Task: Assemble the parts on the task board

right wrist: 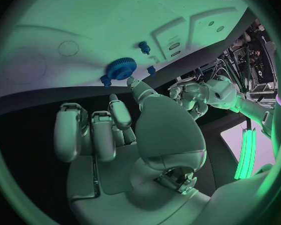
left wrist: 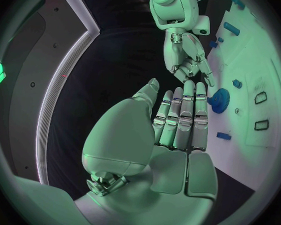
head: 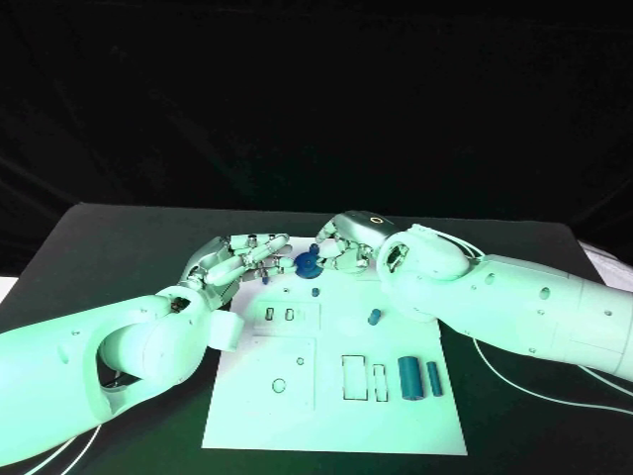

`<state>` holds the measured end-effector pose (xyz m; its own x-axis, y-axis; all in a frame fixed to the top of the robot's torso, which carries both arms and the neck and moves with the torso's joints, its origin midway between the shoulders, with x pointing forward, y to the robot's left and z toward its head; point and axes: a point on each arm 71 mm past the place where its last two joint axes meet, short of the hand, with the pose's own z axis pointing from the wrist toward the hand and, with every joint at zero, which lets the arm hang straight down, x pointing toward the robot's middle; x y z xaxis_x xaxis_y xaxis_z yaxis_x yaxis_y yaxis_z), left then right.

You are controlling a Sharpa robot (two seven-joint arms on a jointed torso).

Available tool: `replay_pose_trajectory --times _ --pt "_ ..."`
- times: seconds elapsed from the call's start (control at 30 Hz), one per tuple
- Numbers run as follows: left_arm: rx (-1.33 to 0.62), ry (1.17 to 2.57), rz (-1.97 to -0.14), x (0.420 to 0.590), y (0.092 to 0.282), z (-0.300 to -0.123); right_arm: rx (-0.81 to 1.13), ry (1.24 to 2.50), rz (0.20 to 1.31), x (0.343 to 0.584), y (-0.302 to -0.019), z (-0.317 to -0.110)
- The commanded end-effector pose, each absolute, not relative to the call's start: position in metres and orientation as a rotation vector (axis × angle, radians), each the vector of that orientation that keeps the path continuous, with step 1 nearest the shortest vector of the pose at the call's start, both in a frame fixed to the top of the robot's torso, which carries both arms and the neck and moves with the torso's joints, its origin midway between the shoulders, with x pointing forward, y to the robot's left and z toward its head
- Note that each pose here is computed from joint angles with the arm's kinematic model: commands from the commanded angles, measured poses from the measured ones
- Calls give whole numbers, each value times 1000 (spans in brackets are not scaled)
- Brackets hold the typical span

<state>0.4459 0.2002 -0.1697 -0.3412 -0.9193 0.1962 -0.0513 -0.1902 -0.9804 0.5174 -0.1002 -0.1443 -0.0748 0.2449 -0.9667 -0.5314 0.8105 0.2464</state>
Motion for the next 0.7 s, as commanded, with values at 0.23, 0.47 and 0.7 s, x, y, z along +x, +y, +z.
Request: replay_pose_trajectory --times 0.23,0.47,0.7 --pt "-1158 1348 -1622 449 211 -168 -171 1526 818 504 -173 -131" --pt "-1148 1327 -1624 456 223 -170 -113 1547 823 504 -231 -137" --pt "-1145 1309 -1611 462 232 -172 -62 1553 757 514 -271 -148"
